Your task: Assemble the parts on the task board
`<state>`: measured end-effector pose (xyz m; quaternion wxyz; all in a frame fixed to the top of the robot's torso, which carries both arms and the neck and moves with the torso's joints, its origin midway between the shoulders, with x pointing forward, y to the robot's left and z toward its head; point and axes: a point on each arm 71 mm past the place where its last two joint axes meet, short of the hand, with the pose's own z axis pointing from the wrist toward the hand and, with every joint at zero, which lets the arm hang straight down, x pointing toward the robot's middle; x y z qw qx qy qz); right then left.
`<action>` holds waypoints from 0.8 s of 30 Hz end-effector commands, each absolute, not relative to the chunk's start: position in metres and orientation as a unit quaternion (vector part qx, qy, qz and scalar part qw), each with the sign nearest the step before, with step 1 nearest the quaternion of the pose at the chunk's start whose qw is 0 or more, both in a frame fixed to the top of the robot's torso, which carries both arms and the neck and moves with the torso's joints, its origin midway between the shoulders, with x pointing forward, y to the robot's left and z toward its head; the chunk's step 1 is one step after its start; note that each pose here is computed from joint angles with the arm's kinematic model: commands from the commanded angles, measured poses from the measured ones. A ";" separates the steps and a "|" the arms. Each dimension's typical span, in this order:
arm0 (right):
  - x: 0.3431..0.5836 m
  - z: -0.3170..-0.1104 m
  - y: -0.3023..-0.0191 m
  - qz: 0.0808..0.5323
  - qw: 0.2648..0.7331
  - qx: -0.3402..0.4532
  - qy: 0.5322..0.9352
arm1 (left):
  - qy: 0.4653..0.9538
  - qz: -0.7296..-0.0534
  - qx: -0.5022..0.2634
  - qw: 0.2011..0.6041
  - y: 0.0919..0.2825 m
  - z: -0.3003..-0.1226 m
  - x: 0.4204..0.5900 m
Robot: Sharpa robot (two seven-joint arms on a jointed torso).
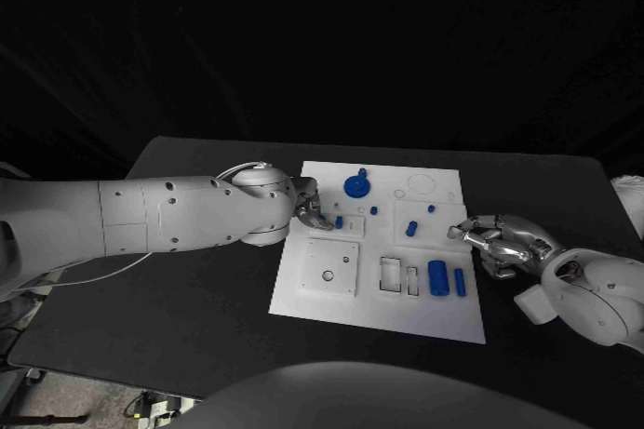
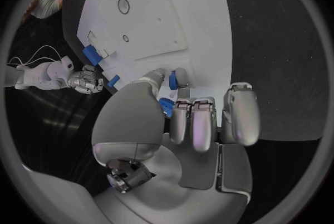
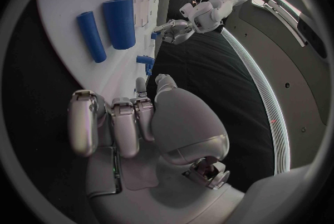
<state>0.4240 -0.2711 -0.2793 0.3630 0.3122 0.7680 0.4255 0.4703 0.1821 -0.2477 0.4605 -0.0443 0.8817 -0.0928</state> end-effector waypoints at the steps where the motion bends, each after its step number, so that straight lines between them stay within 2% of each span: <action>1: 0.423 -0.280 -0.269 0.430 0.357 0.306 0.771 | 0.886 -0.100 -0.036 0.452 0.179 -0.248 0.468; 24: 0.423 -0.280 -0.269 0.430 0.356 0.306 0.771 | 0.884 -0.093 -0.044 0.455 0.181 -0.248 0.469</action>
